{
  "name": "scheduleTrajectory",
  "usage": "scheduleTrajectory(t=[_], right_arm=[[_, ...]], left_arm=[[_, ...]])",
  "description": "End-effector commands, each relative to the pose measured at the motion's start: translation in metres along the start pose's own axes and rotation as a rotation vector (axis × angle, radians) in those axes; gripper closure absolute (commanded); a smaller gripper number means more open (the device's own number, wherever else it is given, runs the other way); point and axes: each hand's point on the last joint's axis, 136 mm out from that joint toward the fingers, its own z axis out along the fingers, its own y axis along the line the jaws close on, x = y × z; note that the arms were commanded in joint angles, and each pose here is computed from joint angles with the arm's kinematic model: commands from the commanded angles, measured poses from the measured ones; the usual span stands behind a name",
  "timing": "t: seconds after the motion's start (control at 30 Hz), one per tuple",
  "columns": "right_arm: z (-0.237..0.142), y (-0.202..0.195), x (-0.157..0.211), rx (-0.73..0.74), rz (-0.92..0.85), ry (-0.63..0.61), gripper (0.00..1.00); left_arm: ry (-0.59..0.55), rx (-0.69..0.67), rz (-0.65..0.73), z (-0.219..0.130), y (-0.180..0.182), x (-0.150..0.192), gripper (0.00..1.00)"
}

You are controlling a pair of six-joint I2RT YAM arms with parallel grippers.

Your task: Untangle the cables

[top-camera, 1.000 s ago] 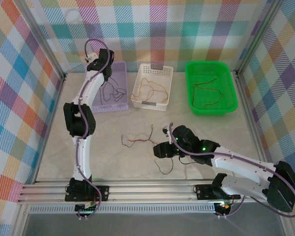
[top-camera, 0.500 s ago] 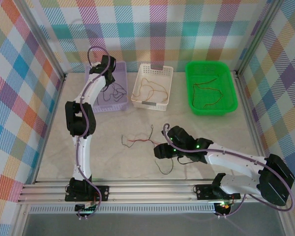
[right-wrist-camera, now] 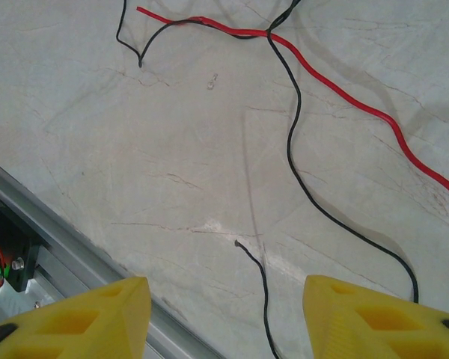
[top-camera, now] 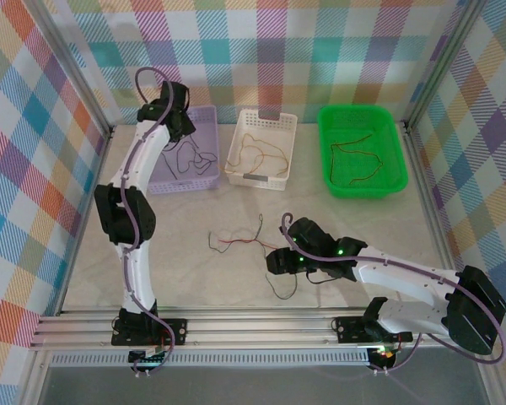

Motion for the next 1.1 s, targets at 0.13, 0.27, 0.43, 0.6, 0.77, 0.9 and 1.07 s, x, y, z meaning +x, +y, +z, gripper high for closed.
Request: scheduleTrajectory(t=[0.13, 0.27, 0.43, 0.6, 0.77, 0.9, 1.07], right_arm=[[0.018, -0.012, 0.015, 0.066, -0.014, 0.062, 0.43], [0.033, -0.005, 0.014, 0.076, -0.055, 0.084, 0.43], [0.054, -0.021, 0.026, 0.198, -0.075, 0.134, 0.43], [0.067, -0.033, 0.023, 0.353, -0.144, 0.129, 0.45], [0.078, -0.031, 0.018, 0.373, -0.155, 0.135, 0.63], [0.084, -0.032, 0.019, 0.388, -0.149, 0.157, 0.89], [0.065, -0.003, -0.003, 0.315, -0.180, 0.104, 1.00]], left_arm=[[0.009, 0.161, -0.109, -0.091, 0.015, 0.009, 0.26], [0.028, 0.224, -0.109, -0.126, 0.023, 0.037, 0.25], [0.020, 0.255, -0.071, -0.166, 0.053, 0.071, 0.16], [-0.018, 0.243, -0.020, -0.188, 0.089, 0.093, 0.11], [-0.004, 0.226, 0.035, -0.190, 0.109, 0.114, 0.11], [0.009, 0.200, 0.068, -0.182, 0.122, 0.131, 0.10], [0.040, 0.208, 0.083, -0.171, 0.124, 0.145, 0.10]])
